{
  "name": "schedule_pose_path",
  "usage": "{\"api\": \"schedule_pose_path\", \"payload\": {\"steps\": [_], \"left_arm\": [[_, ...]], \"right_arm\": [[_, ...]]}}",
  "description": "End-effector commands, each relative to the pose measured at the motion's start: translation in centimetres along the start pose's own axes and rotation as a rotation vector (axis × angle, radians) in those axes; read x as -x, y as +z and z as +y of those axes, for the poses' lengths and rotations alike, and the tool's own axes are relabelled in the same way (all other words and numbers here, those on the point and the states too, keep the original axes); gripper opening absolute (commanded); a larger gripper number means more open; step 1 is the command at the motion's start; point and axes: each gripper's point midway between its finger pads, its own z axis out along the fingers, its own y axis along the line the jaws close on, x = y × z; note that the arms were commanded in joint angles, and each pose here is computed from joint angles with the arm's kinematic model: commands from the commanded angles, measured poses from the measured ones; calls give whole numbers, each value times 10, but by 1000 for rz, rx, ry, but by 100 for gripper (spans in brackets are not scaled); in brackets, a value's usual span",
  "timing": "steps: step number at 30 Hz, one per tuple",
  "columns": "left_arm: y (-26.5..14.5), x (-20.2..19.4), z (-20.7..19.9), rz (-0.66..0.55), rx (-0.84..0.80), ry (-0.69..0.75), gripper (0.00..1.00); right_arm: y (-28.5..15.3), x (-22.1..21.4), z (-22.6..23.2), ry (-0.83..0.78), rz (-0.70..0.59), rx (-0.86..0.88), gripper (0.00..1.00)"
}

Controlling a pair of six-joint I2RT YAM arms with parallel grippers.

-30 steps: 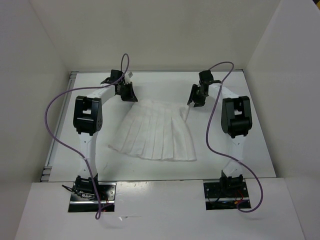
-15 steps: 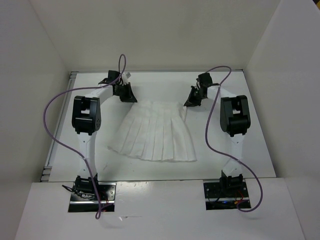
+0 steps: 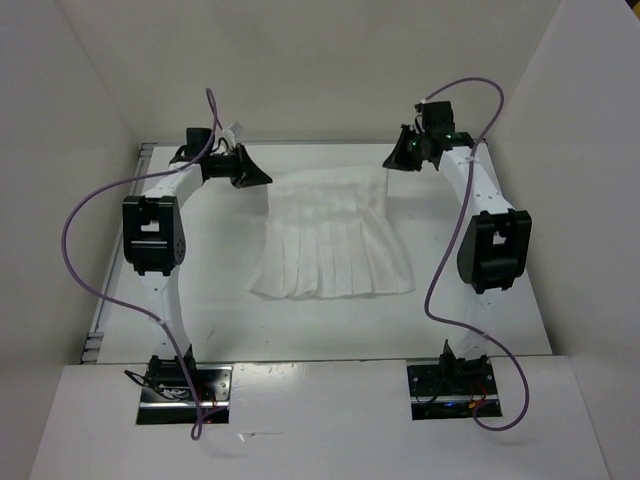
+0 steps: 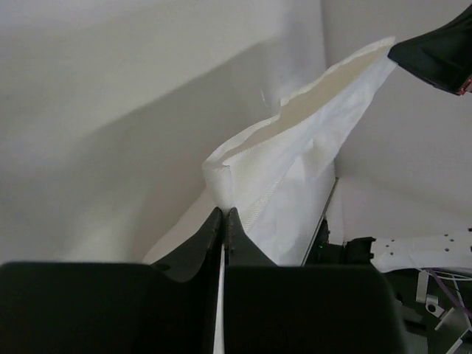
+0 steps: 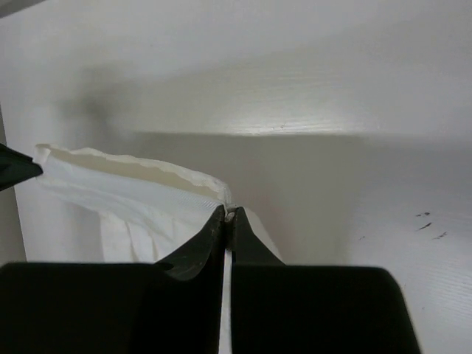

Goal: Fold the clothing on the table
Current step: Fold the skirt

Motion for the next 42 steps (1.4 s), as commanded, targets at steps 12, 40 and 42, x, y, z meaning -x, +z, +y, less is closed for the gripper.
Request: {"api": "schedule_pose_path", "payload": {"steps": [12,40,42], "left_arm": [[-149,70,-311,-259,-300,664,0],[-165,-2,-232,-311,26,386,0],[-165,-24,-238,-241,-28,406,0]], "right_arm": [[-272,123,134,-336,-583,184,0],[-293,30,4,-65,-616,-401,0],[-295,21,27,-112,-604,-269,0]]}}
